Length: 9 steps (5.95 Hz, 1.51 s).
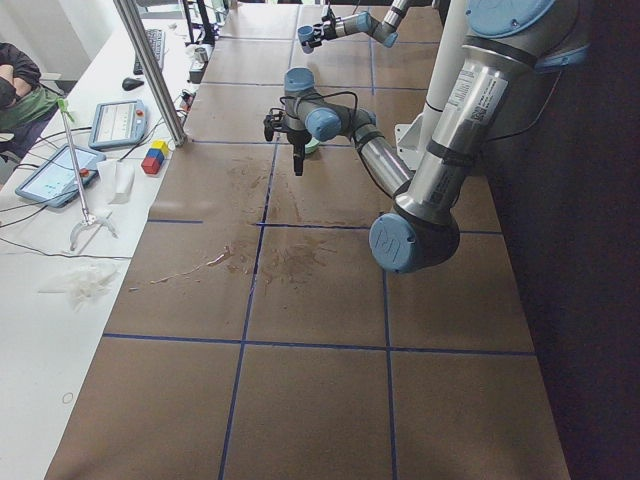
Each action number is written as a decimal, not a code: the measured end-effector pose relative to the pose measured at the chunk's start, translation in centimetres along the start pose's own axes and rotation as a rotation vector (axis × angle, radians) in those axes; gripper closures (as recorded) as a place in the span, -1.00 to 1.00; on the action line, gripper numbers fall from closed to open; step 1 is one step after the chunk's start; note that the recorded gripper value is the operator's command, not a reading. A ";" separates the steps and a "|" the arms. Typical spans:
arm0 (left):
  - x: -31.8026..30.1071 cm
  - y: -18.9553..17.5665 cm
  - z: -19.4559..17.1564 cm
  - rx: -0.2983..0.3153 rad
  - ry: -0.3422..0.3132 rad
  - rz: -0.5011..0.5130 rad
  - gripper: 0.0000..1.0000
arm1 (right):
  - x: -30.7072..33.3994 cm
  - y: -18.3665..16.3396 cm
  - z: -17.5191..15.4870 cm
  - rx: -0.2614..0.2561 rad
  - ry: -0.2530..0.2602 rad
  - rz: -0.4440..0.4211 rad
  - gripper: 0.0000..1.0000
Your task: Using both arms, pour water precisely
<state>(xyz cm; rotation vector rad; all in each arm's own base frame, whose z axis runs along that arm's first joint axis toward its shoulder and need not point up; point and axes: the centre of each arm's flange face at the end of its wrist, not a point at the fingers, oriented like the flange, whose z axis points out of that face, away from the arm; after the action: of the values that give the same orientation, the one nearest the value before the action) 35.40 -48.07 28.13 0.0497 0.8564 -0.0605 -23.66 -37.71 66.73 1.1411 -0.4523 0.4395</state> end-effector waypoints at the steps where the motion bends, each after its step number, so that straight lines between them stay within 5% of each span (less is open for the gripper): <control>1: 0.0 0.0 0.0 0.000 0.000 0.000 -1.00 | -0.6 0.4 -0.2 0.001 -0.008 -0.004 0.77; 5: -0.1 0.0 0.0 -0.001 -0.001 -0.002 -1.00 | -2.3 1.3 -0.3 0.033 -0.014 0.045 0.54; 8: -0.1 0.0 0.0 0.000 0.000 -0.001 -1.00 | -2.8 1.6 -0.1 0.052 -0.012 0.056 -0.39; 9: -0.1 0.0 0.0 0.000 0.000 -0.001 -1.00 | -2.7 1.6 -0.2 0.055 -0.019 0.065 -0.96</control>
<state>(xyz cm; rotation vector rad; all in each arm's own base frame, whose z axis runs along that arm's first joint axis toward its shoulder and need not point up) 35.37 -48.04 28.18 0.0489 0.8561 -0.0616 -26.78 -37.28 66.37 1.1870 -0.4971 0.5008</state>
